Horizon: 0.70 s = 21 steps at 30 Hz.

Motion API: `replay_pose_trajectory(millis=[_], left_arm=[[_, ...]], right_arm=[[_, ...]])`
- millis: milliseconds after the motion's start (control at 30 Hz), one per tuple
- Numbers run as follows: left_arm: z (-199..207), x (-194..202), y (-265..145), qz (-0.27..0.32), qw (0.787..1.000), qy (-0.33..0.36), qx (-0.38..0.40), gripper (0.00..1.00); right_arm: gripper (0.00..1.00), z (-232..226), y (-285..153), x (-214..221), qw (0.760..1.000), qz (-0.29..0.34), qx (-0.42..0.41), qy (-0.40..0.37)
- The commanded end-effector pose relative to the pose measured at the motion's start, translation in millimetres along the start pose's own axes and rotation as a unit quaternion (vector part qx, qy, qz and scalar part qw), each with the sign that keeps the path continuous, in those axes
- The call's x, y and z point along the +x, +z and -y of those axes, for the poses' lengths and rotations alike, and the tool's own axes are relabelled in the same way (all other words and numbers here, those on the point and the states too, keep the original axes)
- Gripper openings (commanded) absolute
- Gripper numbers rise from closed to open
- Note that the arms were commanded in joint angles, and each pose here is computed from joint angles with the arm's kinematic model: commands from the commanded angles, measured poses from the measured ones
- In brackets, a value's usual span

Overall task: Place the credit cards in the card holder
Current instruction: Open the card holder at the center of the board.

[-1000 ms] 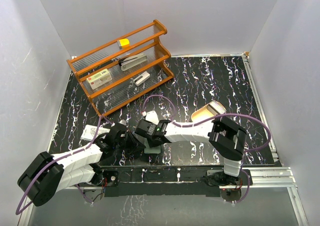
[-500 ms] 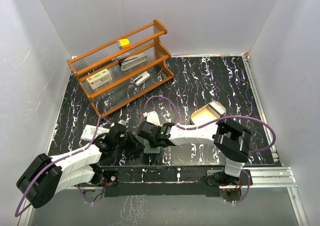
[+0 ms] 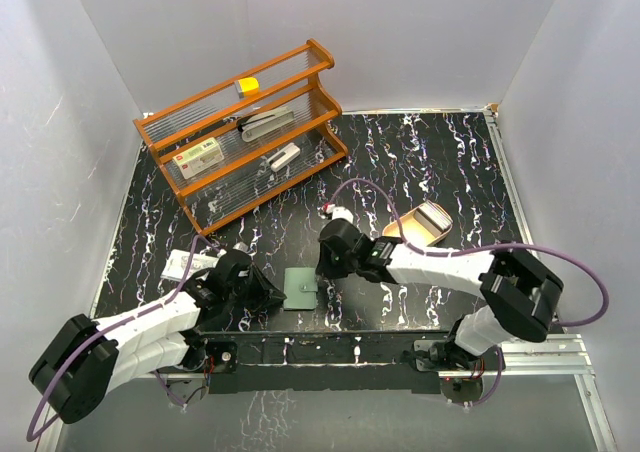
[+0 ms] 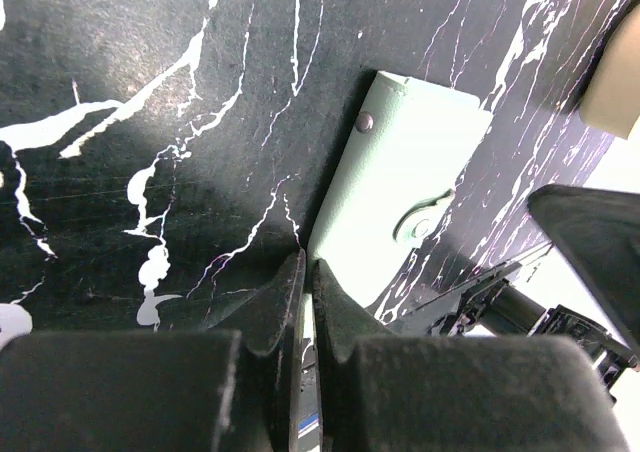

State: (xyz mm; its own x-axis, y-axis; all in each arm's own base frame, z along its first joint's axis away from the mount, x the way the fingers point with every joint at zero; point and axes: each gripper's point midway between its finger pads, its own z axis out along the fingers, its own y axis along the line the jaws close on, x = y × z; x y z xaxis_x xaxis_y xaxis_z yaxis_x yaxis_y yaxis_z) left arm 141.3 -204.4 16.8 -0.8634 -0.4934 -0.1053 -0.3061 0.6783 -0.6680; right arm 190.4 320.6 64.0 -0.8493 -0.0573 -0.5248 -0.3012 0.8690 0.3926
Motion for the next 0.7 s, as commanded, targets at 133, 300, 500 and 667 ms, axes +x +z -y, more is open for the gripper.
replay_pose_trajectory(millis=[133, 300, 500, 667], left_arm=[[-25, 6, -1, -0.007, 0.999, -0.003, -0.044, 0.0], [-11, 4, -3, -0.002, 1.0, -0.009, -0.011, 0.0], [-8, 3, -3, 0.0, 1.0, -0.011, -0.003, 0.0], [-7, 4, -2, -0.001, 1.0, -0.012, 0.0, 0.0]], right_arm=[[0.0, -23, -21, -32, 0.993, 0.046, -0.097, 0.04], [0.04, -19, -15, -25, 0.999, 0.015, -0.041, -0.007], [0.21, -35, -10, -16, 0.999, 0.009, -0.012, -0.032], [0.27, -36, 4, -9, 0.997, 0.0, 0.037, -0.061]])
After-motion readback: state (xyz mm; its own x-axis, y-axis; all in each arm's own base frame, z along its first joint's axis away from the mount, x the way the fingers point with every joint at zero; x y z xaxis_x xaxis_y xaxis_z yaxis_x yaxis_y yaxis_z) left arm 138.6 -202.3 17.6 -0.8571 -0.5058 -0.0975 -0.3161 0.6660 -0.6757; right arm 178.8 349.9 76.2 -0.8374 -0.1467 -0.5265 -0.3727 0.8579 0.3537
